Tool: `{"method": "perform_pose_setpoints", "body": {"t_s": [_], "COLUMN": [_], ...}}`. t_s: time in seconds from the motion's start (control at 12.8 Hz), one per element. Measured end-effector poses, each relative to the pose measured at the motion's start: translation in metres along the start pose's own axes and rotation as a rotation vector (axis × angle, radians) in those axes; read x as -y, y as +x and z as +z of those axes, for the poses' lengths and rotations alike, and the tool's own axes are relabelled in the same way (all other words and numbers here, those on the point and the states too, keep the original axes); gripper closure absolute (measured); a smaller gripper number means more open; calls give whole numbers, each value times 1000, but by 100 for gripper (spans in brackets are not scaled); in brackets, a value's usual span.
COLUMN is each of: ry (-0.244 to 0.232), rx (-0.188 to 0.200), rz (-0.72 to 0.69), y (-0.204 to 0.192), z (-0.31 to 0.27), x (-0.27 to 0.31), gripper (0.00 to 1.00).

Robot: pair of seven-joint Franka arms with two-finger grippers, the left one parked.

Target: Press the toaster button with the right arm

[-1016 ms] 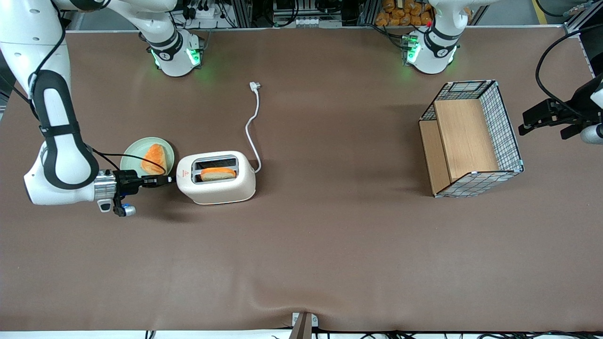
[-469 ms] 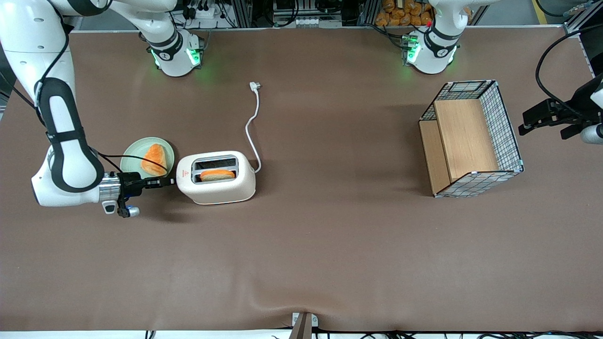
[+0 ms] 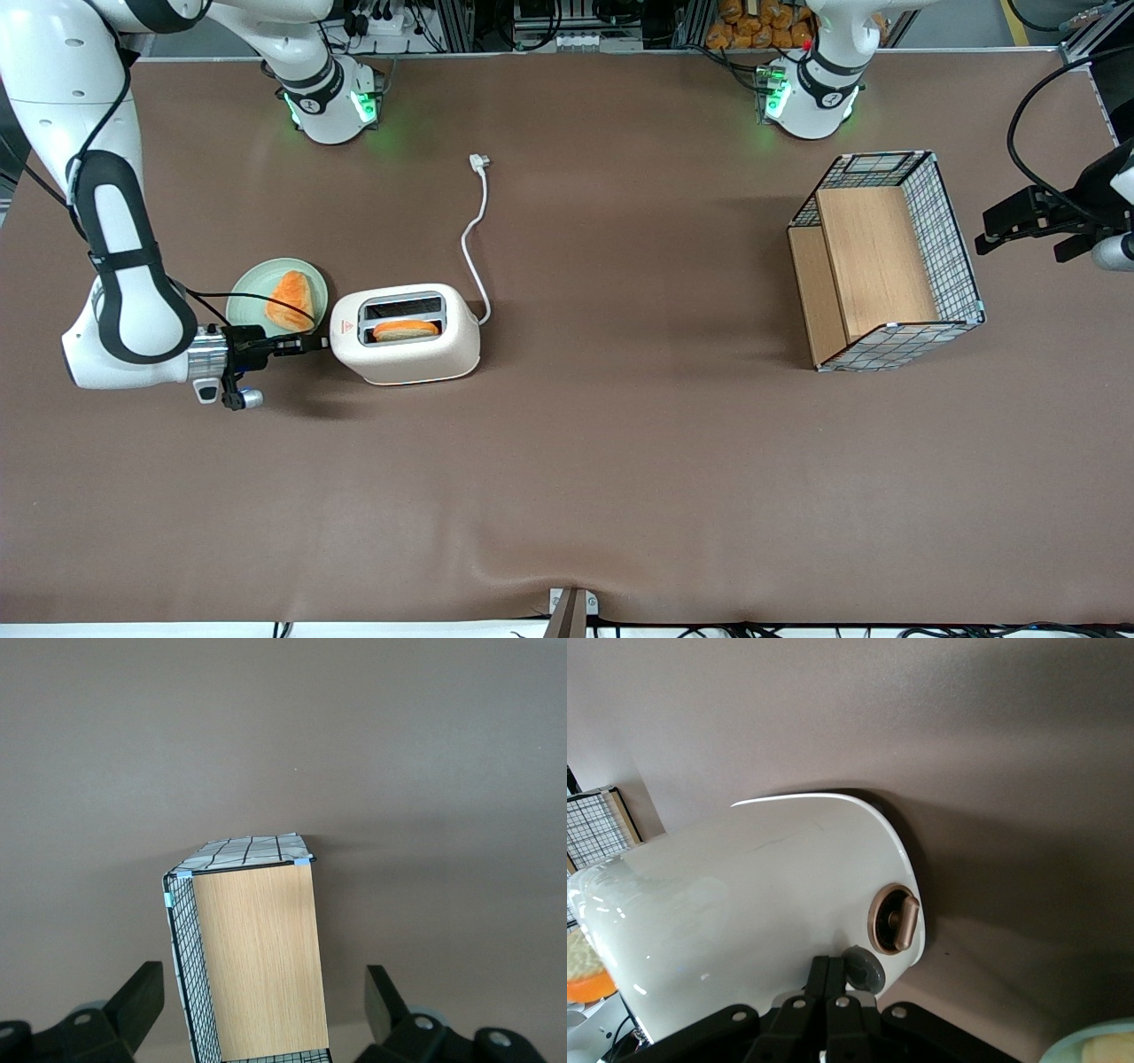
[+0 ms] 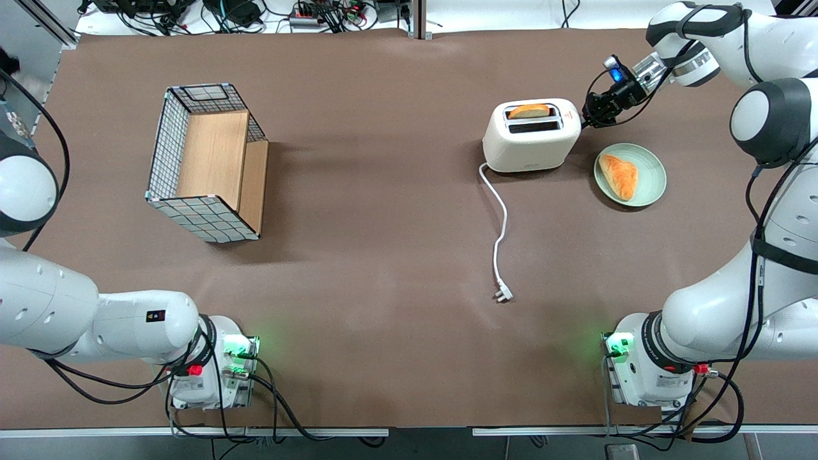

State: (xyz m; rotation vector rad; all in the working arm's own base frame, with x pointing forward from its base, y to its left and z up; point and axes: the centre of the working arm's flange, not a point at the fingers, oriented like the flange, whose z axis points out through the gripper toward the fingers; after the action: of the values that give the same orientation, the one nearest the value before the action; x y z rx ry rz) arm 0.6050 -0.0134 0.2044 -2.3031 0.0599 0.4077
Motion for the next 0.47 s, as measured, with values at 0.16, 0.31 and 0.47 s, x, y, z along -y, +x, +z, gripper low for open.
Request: {"method": "perform_pose_setpoints", "body": {"t_s": [0.16,0.31,0.47], "ry": [4,19,29], "rx": [0,8,22], "rz": [6,50,93], "y": [0,0,1], "z": [0,0,-7], "x": [0,3,9], "gripper": [99,99,99]}}
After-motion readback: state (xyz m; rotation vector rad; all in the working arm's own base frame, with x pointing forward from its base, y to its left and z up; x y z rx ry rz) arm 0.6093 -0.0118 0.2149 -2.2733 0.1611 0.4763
